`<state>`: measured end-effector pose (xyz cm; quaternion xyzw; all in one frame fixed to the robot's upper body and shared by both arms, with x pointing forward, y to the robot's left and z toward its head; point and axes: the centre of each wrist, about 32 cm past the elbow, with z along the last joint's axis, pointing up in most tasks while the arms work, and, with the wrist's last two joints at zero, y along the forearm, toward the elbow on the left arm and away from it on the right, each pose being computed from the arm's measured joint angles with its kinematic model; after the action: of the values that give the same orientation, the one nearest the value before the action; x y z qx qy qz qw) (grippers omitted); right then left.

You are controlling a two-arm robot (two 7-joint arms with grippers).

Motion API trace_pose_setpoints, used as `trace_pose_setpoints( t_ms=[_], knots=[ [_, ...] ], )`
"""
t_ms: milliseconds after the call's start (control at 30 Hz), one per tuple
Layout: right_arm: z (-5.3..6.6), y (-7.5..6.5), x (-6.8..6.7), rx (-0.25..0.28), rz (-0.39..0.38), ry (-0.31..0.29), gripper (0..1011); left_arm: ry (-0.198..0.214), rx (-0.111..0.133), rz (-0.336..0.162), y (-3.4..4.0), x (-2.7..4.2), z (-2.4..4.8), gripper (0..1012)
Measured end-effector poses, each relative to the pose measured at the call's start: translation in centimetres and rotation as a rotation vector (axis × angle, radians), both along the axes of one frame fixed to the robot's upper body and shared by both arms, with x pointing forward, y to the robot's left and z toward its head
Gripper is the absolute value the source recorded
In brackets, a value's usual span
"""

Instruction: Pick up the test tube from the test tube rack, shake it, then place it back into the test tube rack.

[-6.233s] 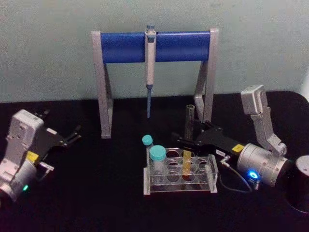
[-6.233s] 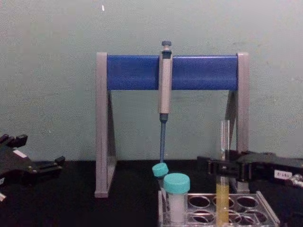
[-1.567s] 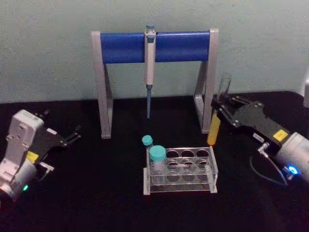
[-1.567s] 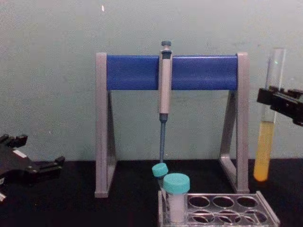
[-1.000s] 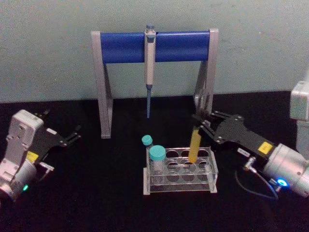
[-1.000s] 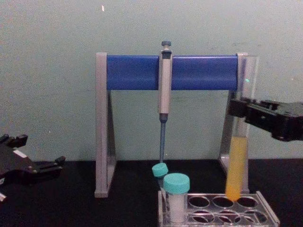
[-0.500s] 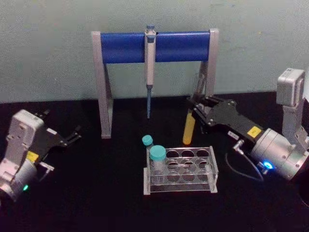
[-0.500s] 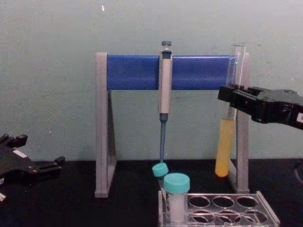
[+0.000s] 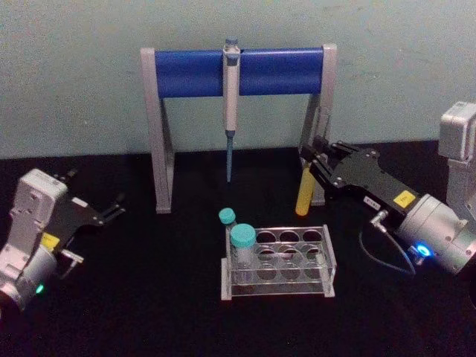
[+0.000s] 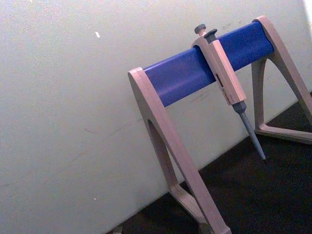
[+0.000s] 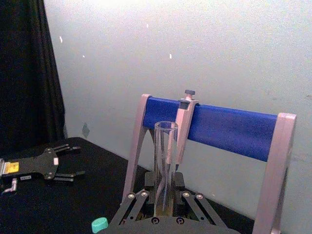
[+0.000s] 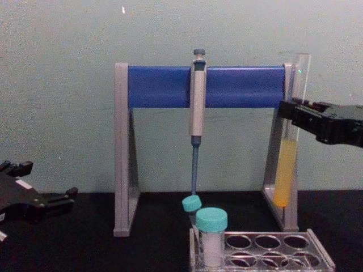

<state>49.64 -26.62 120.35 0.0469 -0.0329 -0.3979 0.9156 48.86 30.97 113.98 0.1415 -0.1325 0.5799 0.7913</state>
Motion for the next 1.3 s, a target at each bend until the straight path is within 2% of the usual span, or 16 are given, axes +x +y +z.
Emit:
trace_pose_setpoints(
  t_ms=[400, 567, 767, 1033, 1300],
  knots=[
    [0.2, -1.0, -0.7, -0.006, -0.030, -0.011, 222, 0.000, 0.000, 0.000, 0.00, 0.00, 0.00, 1010],
    [0.2, -1.7, -1.7, -0.018, -0.037, -0.006, 222, 0.000, 0.000, 0.000, 0.00, 0.00, 0.00, 1010],
    [0.1, -1.8, -2.9, -0.017, -0.022, 0.010, 222, 0.000, 0.000, 0.000, 0.00, 0.00, 0.00, 1010],
    [-0.2, -0.9, -4.1, -0.015, 0.058, 0.031, 222, 0.000, 0.000, 0.000, 0.00, 0.00, 0.00, 1010],
    [-0.2, 0.7, -3.6, -0.012, 0.122, 0.035, 222, 0.000, 0.000, 0.000, 0.00, 0.00, 0.00, 1009]
  ],
)
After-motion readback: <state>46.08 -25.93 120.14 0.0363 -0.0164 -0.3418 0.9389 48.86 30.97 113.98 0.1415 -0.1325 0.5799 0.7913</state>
